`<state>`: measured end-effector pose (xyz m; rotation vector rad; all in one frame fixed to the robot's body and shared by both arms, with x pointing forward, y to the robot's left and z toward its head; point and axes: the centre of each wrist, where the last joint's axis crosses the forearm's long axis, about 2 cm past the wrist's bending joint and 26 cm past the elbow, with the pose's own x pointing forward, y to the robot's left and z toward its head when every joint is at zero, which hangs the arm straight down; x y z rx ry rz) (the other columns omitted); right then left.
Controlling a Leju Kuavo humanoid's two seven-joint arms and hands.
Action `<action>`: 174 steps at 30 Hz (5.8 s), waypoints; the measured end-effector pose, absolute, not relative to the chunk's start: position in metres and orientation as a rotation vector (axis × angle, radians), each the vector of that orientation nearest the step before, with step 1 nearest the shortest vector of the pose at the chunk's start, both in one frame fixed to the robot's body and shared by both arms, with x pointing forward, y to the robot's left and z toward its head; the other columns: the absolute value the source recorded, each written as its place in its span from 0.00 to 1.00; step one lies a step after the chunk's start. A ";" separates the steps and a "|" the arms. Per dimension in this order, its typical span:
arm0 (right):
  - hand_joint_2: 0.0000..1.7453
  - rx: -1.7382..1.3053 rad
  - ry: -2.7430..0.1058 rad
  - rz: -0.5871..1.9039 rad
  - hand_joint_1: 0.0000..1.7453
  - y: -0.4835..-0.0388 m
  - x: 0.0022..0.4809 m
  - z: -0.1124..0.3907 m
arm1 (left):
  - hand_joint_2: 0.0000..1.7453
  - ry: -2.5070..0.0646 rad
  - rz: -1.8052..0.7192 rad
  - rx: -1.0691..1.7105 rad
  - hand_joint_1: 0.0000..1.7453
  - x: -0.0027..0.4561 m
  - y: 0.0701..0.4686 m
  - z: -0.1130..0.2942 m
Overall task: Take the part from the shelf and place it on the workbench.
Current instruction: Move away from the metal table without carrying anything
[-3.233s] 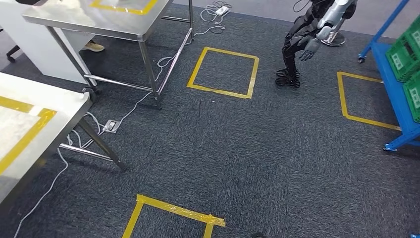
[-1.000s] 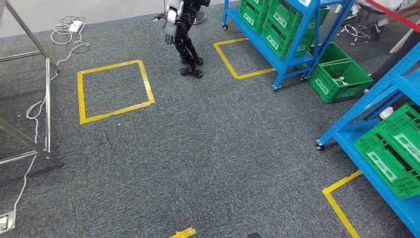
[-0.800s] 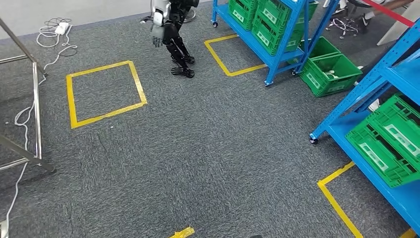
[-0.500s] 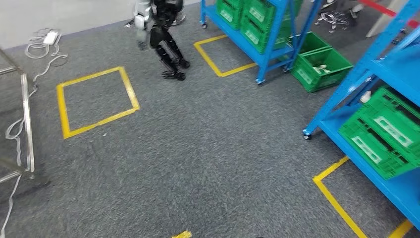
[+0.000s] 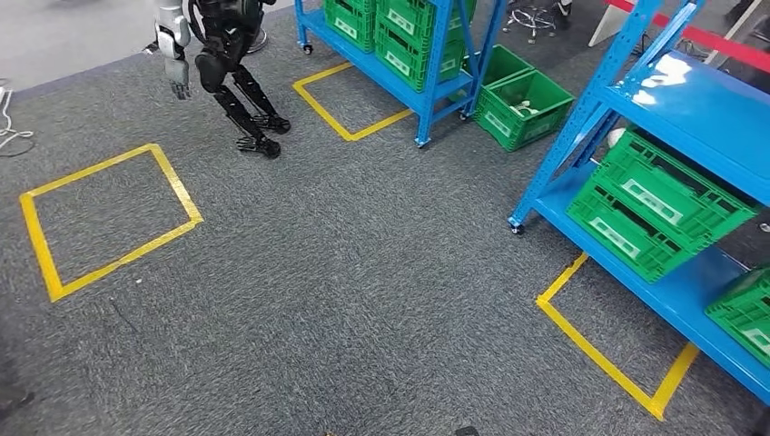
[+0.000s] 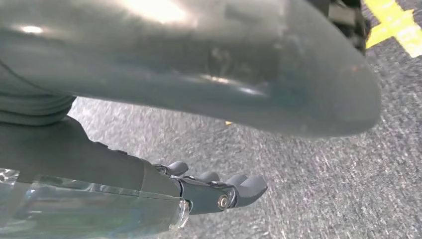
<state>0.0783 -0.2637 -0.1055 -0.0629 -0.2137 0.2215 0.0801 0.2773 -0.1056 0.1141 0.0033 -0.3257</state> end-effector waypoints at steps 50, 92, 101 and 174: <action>0.00 -0.058 -0.218 0.219 0.00 -0.261 0.078 -0.105 | 0.00 -0.004 -0.322 0.114 0.00 0.080 0.276 -0.105; 0.00 -0.054 -0.217 0.219 0.00 -0.261 0.081 -0.105 | 0.00 0.016 -0.316 0.154 0.00 0.079 0.278 -0.106; 0.00 -0.063 -0.210 0.229 0.00 -0.263 0.076 -0.106 | 0.00 0.006 -0.310 0.151 0.00 0.084 0.275 -0.105; 0.00 -0.048 -0.215 0.225 0.00 -0.257 0.077 -0.105 | 0.00 0.023 -0.279 0.133 0.00 0.079 0.279 -0.106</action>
